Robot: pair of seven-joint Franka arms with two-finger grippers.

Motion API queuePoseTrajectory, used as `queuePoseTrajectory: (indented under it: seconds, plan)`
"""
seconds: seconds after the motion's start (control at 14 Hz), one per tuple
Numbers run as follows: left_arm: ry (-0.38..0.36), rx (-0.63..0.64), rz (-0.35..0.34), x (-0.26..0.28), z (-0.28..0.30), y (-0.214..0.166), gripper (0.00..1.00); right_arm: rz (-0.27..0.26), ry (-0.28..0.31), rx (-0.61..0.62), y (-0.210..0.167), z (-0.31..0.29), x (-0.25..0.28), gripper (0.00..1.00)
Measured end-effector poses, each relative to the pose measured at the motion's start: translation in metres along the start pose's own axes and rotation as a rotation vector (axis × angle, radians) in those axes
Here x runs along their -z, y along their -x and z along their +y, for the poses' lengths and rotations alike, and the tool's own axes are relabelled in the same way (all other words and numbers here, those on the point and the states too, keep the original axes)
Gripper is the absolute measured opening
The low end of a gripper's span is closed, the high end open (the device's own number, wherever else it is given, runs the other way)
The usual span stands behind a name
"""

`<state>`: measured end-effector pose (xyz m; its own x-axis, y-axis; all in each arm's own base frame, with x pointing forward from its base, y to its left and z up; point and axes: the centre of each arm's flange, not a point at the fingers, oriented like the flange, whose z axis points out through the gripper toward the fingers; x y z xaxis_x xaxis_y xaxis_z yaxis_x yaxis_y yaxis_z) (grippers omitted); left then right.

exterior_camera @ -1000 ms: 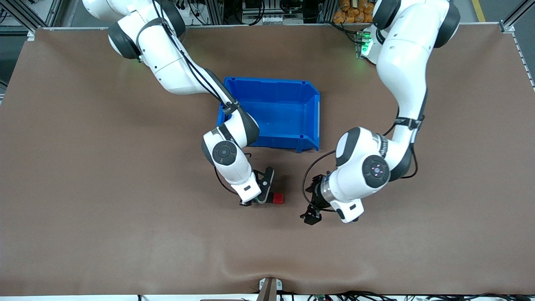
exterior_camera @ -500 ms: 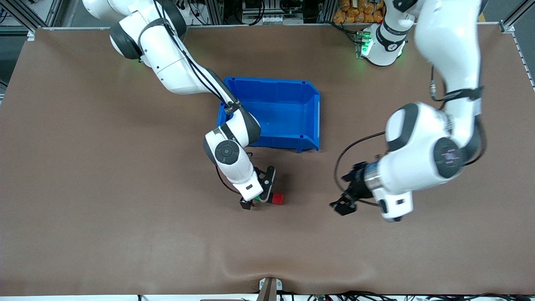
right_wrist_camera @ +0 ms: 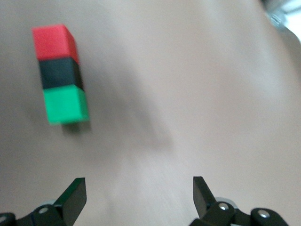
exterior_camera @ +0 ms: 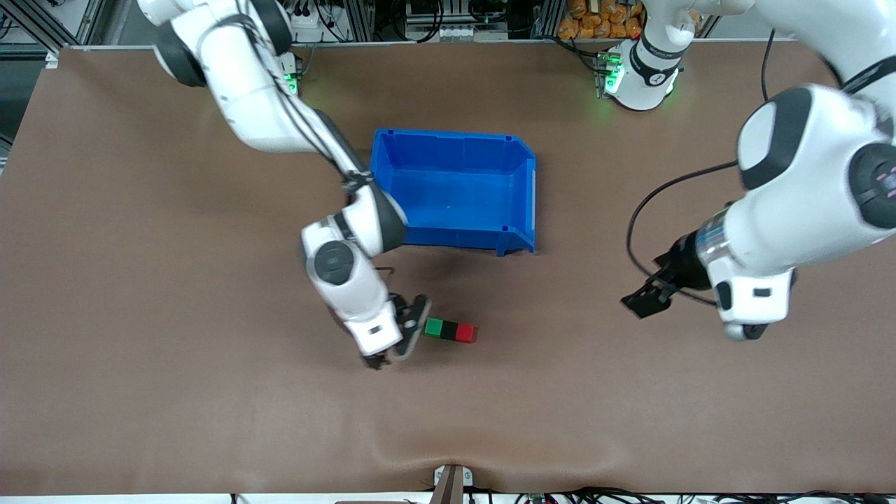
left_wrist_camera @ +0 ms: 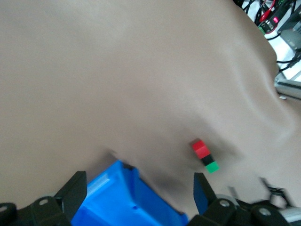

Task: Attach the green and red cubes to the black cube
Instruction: 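Open both grippers and lift them away from the joined cubes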

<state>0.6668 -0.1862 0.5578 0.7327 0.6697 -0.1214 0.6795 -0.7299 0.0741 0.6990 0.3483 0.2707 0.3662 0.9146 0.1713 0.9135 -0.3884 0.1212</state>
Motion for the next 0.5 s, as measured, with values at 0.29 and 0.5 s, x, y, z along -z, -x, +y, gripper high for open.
queuePoseTrajectory:
  seconds: [0.29,0.5]
  plan:
    - [-0.026,-0.202,0.02,0.059,-0.06,-0.026,1.0,-0.042,-0.025,-0.127,0.066,0.071,0.095,1.0]
    - [-0.056,-0.344,0.046,0.086,-0.091,-0.027,1.0,-0.036,-0.001,-0.241,0.132,0.122,0.166,1.0]
